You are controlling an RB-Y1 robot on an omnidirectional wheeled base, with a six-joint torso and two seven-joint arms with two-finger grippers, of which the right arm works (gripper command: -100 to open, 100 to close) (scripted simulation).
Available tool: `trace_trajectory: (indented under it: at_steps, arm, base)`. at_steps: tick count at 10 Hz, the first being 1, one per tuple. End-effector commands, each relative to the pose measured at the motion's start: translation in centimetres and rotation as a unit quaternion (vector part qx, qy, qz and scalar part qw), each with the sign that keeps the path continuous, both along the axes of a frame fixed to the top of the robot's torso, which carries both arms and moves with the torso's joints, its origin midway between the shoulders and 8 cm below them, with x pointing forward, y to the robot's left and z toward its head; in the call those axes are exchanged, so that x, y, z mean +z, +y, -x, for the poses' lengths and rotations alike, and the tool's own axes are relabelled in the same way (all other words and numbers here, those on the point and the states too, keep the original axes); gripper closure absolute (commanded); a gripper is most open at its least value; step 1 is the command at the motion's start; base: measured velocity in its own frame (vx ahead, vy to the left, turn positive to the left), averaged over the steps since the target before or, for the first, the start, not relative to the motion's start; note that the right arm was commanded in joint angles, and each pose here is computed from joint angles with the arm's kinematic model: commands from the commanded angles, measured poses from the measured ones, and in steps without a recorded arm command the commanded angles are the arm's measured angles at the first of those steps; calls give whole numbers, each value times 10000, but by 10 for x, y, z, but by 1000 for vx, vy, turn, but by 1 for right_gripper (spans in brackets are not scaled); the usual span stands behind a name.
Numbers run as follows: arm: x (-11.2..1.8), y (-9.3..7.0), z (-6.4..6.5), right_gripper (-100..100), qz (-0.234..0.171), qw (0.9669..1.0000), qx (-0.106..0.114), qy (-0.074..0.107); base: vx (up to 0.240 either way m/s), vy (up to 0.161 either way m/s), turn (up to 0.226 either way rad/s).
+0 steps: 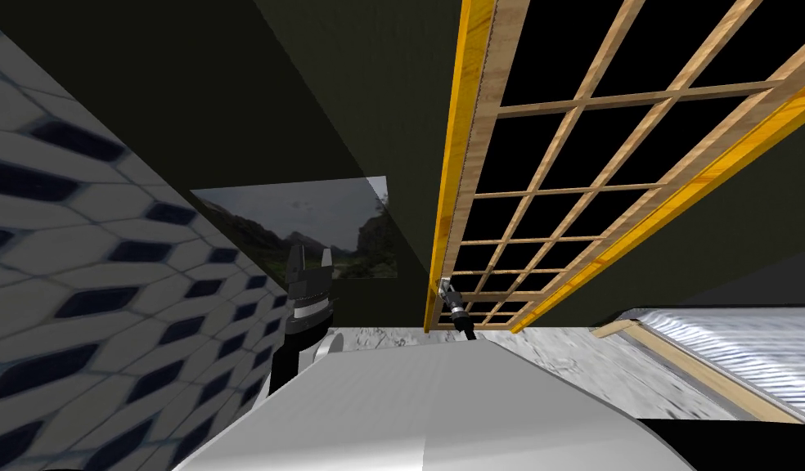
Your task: Pull the door open
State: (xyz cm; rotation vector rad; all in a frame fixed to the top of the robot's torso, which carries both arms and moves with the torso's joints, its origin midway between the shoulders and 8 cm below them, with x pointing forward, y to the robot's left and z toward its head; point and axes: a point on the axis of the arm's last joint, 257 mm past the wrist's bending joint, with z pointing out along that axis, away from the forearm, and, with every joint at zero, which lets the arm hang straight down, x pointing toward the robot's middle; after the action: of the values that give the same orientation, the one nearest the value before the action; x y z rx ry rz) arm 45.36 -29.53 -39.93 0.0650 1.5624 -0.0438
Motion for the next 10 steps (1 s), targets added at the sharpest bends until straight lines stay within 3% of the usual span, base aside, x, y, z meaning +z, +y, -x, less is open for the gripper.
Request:
trace_trajectory:
  at_steps: [1,6,10]
  arm:
    - [0,0,0,100,-166,9999,-8,-14]
    - [2,-12,2,100,-754,9970,-136,-100]
    - [4,-24,5,100,-1349,9903,-255,-198]
  base:
    - [-36,-8,82]
    - [-37,-2,98]
    - [-44,-2,106]
